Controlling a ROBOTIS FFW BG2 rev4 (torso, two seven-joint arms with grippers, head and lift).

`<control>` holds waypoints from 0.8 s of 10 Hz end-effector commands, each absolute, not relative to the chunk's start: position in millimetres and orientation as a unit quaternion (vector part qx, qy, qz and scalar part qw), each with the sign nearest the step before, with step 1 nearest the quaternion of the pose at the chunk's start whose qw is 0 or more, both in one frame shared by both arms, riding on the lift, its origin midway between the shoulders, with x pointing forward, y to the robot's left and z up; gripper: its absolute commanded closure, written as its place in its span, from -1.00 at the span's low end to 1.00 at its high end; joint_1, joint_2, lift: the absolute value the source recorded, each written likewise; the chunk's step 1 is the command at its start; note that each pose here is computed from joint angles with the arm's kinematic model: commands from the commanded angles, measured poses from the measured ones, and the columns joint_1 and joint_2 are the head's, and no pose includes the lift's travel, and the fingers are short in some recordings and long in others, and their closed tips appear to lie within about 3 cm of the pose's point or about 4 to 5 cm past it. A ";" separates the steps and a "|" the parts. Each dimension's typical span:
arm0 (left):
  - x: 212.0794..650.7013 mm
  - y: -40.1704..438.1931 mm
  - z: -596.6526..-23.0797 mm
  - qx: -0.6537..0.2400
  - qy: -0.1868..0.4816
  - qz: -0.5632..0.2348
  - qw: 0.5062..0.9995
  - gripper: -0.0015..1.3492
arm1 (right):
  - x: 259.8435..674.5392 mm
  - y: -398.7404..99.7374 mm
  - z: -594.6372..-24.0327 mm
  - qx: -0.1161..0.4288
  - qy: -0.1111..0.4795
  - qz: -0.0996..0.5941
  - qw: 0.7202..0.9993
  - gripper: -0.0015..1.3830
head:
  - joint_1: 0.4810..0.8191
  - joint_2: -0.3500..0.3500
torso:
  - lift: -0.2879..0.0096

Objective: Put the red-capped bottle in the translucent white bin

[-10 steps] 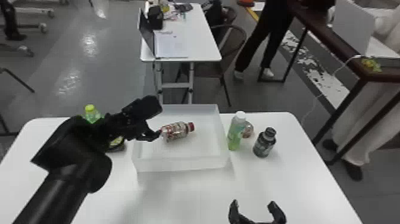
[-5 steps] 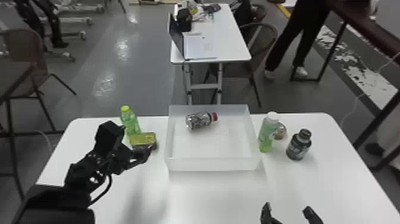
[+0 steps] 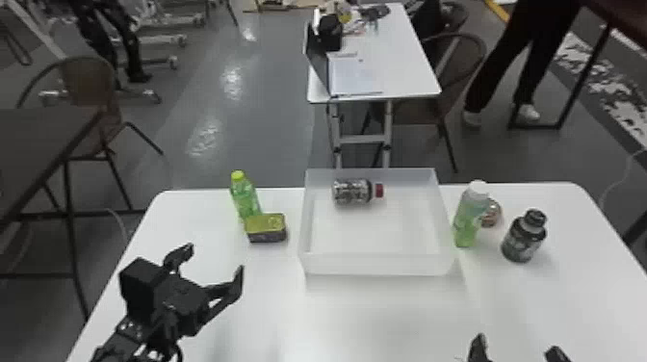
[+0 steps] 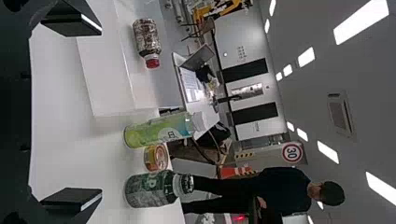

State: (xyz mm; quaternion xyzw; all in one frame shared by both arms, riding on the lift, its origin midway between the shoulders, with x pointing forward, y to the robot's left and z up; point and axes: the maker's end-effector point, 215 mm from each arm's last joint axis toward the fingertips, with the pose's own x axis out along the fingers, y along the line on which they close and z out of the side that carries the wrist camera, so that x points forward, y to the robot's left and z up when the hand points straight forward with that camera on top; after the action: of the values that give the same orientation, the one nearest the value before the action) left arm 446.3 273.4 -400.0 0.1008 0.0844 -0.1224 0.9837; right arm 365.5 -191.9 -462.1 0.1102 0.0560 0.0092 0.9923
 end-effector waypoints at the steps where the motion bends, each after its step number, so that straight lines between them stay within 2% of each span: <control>1: 421.8 274.3 -403.1 0.081 0.072 -0.110 0.988 -0.64 | 360.3 -198.2 -460.7 0.110 0.055 0.001 0.992 -0.88 | 0.27 0.32 | 0.94; 3: 398.7 282.9 -405.3 0.072 0.062 -0.087 0.992 -0.71 | 355.4 -201.6 -459.9 0.108 0.054 -0.003 0.993 -0.88 | 0.27 0.34 | 0.94; 5: 375.8 290.5 -423.1 0.046 0.081 -0.068 0.993 -0.80 | 351.8 -207.3 -456.5 0.107 0.052 -0.010 0.993 -0.88 | 0.27 0.35 | 0.94; 8: 373.2 287.3 -425.1 0.038 0.082 -0.061 0.994 -0.81 | 346.1 -213.7 -455.8 0.106 0.052 -0.020 0.993 -0.87 | 0.27 0.35 | 0.94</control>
State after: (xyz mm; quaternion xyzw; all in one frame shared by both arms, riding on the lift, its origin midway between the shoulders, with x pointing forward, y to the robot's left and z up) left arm 374.1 288.5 -424.3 0.0400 0.0810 -0.0606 0.9941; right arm 346.7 -213.5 -455.7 0.1060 0.0515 -0.0202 0.9928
